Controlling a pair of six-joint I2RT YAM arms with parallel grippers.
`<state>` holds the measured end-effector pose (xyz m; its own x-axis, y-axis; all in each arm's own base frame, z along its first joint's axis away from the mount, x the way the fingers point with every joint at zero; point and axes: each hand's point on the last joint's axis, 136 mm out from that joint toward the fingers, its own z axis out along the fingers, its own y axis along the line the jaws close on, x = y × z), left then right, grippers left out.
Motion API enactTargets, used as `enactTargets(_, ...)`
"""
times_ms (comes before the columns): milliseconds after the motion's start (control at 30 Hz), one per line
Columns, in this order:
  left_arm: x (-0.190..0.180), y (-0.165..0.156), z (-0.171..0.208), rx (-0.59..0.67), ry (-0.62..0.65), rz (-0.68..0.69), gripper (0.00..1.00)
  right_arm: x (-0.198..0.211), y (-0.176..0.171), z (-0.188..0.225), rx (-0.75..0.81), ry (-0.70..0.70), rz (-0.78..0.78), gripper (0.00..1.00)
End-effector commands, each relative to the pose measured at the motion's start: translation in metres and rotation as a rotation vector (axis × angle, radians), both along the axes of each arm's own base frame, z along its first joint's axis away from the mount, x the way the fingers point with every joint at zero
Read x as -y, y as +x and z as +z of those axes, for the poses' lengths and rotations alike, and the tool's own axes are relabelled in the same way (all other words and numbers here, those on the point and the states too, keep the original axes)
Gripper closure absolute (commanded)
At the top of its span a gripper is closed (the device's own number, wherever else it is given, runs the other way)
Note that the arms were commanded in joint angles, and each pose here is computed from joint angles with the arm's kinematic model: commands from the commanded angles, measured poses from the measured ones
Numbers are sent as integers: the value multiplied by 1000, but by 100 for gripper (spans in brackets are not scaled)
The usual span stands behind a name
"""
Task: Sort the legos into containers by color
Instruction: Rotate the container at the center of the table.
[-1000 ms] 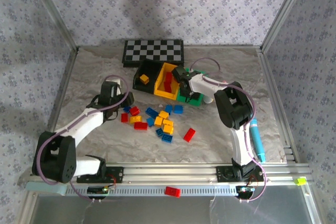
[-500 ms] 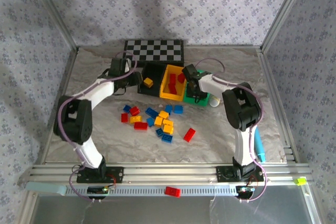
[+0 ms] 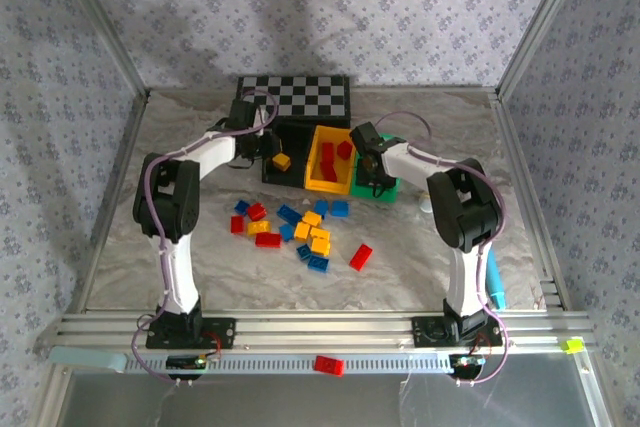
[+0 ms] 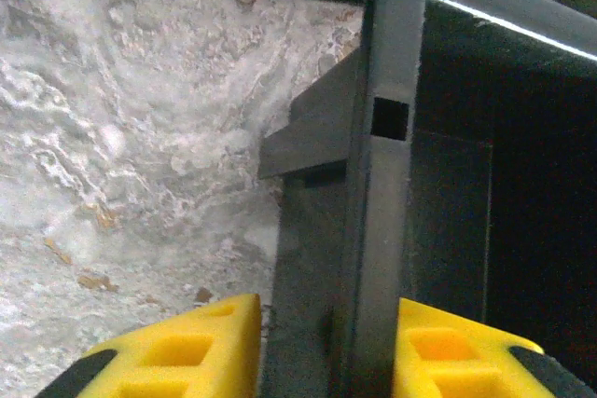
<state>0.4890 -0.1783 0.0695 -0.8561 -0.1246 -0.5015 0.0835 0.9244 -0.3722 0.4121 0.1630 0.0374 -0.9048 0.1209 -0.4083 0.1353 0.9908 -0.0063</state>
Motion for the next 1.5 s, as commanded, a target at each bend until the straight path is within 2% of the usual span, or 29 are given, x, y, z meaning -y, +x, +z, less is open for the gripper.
enactTargets(0, 3, -4, 12, 23, -6, -13, 74, 12, 4, 20, 53, -11, -71, 50)
enactTargets(267, 7, -40, 15, 33, 19, -33, 79, 25, 20, 14, 112, -34, -207, 48)
enactTargets(333, 7, -47, 12, 26, 20, -35, 79, 26, 23, 10, 123, -40, -222, 55)
enactTargets(400, 8, -52, 11, 22, 16, -34, 79, 28, 25, 5, 125, -32, -241, 57)
enactTargets(567, 12, -60, 12, 24, 13, -48, 79, 29, 30, 1, 135, -41, -260, 51)
enactTargets(967, 18, -69, 18, 35, 8, -63, 81, 36, 43, -13, 150, -53, -297, 49)
enactTargets(1233, 17, -72, 16, 34, 10, -65, 81, 41, 43, -20, 149, -47, -285, 65)
enactTargets(1467, 18, -73, 19, 39, 5, -67, 81, 33, 45, 1, 204, -55, -230, 74)
